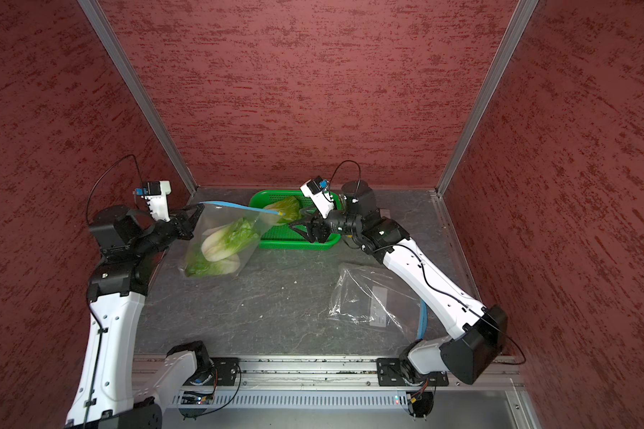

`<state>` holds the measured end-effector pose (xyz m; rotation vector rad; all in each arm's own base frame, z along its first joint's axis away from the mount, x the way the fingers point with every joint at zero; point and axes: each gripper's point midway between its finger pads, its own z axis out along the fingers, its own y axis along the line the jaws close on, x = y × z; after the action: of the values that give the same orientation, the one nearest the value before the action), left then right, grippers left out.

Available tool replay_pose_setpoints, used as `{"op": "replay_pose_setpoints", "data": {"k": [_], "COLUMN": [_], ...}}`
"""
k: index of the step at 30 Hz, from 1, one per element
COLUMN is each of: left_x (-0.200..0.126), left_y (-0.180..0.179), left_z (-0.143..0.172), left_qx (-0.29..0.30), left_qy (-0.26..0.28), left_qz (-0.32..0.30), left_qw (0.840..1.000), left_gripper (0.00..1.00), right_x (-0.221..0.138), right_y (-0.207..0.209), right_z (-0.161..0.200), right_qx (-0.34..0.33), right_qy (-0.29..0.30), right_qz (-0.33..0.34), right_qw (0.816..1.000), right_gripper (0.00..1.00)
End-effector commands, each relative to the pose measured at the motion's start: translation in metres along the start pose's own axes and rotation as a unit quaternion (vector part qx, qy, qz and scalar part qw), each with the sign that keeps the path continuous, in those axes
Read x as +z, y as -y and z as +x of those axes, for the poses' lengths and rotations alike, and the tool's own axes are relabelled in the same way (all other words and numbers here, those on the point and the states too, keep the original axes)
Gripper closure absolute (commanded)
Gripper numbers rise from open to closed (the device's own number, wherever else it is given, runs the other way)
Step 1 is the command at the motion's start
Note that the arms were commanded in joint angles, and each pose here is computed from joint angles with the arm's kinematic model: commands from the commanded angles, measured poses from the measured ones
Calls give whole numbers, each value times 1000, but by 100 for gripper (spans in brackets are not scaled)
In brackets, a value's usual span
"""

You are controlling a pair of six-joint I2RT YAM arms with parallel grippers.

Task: Put the chinese cabbages into a zipper bag and zip it
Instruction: Zip the zipper on the zipper food storage bag, then place the zipper food storage bag at the center of the board.

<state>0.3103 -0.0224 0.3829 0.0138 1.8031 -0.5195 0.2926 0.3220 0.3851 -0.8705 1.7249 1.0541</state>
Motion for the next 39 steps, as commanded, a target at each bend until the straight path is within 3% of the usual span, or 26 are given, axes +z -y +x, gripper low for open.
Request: {"op": "replay_pose_setpoints", "data": {"k": [1, 7, 12, 17, 23, 25, 30, 39], "left_x": [-19, -30, -20, 27, 70, 84, 103, 148], "left_y": [-18, -66, -81, -65, -96, -115, -160, -200], "left_z": [-31, -53, -61, -17, 21, 22, 10, 40], "left_qx": [-7, -19, 37, 95, 18, 4, -39, -44], "left_qy": [46, 67, 74, 24, 14, 1, 35, -4], "left_qz": [-72, -175, -202, -189, -199, -223, -264, -302], "left_qw": [996, 982, 976, 977, 980, 975, 963, 952], "left_gripper": [100, 100, 100, 100, 100, 100, 100, 100], "right_x": [-6, -3, 0, 19, 28, 31, 35, 40], "right_y": [-6, 0, 9, 17, 15, 14, 12, 23], "right_z": [-46, -62, -75, -75, -84, -85, -86, -80], "right_qx": [56, 146, 211, 273, 297, 302, 316, 321], "right_qy": [71, 108, 143, 136, 139, 137, 135, 127], "right_qz": [5, 10, 12, -4, -28, -33, -47, -36], "right_qw": [996, 983, 967, 952, 944, 943, 938, 938], "right_gripper": [22, 1, 1, 1, 1, 1, 1, 1]}}
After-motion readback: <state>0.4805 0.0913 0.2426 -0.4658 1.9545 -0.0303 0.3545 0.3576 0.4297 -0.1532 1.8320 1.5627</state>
